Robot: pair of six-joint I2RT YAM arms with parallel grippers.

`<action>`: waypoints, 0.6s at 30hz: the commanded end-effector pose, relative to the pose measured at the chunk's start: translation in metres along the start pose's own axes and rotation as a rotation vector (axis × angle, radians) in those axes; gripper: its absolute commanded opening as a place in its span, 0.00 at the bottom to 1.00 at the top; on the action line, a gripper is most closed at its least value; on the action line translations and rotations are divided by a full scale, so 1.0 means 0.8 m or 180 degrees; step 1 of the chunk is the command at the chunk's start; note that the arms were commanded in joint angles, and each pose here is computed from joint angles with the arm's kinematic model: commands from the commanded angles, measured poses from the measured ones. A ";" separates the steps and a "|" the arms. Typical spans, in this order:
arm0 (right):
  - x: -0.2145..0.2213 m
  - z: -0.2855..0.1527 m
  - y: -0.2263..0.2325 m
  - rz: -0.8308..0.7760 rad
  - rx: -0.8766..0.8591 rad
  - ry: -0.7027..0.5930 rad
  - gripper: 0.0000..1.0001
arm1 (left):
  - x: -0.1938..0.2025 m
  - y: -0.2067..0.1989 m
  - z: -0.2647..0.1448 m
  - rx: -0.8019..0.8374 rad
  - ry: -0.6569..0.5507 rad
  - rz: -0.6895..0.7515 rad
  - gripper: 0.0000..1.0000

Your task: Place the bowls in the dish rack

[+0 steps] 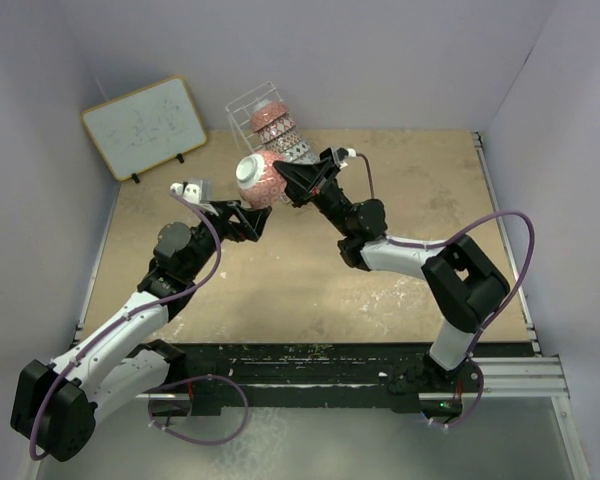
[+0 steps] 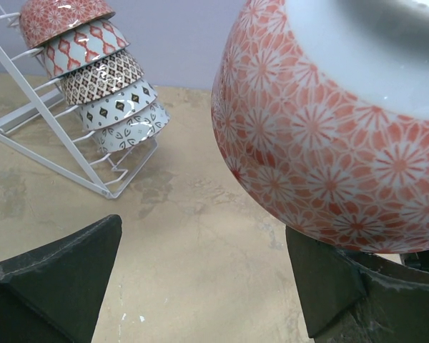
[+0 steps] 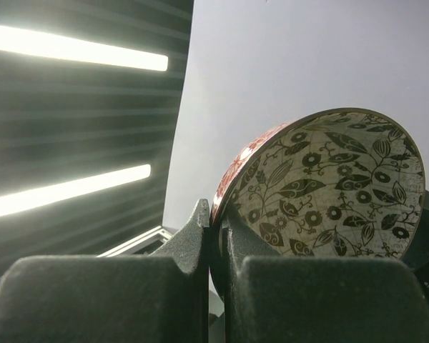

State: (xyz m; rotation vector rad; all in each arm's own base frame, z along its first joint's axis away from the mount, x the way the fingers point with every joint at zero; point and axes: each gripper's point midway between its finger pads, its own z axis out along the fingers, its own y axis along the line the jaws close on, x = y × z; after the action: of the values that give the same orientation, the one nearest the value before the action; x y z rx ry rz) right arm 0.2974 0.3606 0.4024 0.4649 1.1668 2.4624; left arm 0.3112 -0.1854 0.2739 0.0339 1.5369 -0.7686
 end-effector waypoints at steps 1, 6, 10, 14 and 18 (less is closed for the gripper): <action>0.044 -0.012 0.033 0.0027 -0.0183 0.0387 0.00 | -0.084 -0.021 0.006 0.0058 -0.0647 0.0032 0.99; 0.049 -0.020 0.029 0.0017 -0.0115 0.0422 0.00 | -0.089 -0.021 0.006 0.0029 -0.0664 0.0099 0.99; 0.051 -0.025 0.032 0.0004 -0.0194 0.0452 0.00 | -0.093 -0.024 0.005 0.0053 -0.0665 0.0123 0.99; 0.046 -0.007 0.045 -0.0010 -0.0402 0.0497 0.00 | -0.089 -0.029 -0.005 0.0104 -0.0569 0.0136 0.99; 0.028 0.023 0.060 -0.0199 -0.0578 0.0427 0.00 | -0.080 -0.027 -0.029 0.0065 -0.0465 0.0096 0.99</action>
State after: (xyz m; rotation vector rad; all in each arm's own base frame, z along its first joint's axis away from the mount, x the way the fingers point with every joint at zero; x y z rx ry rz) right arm 0.2923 0.3591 0.4108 0.4089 1.1287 2.4932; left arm 0.3057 -0.1767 0.2792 0.0514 1.5454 -0.7168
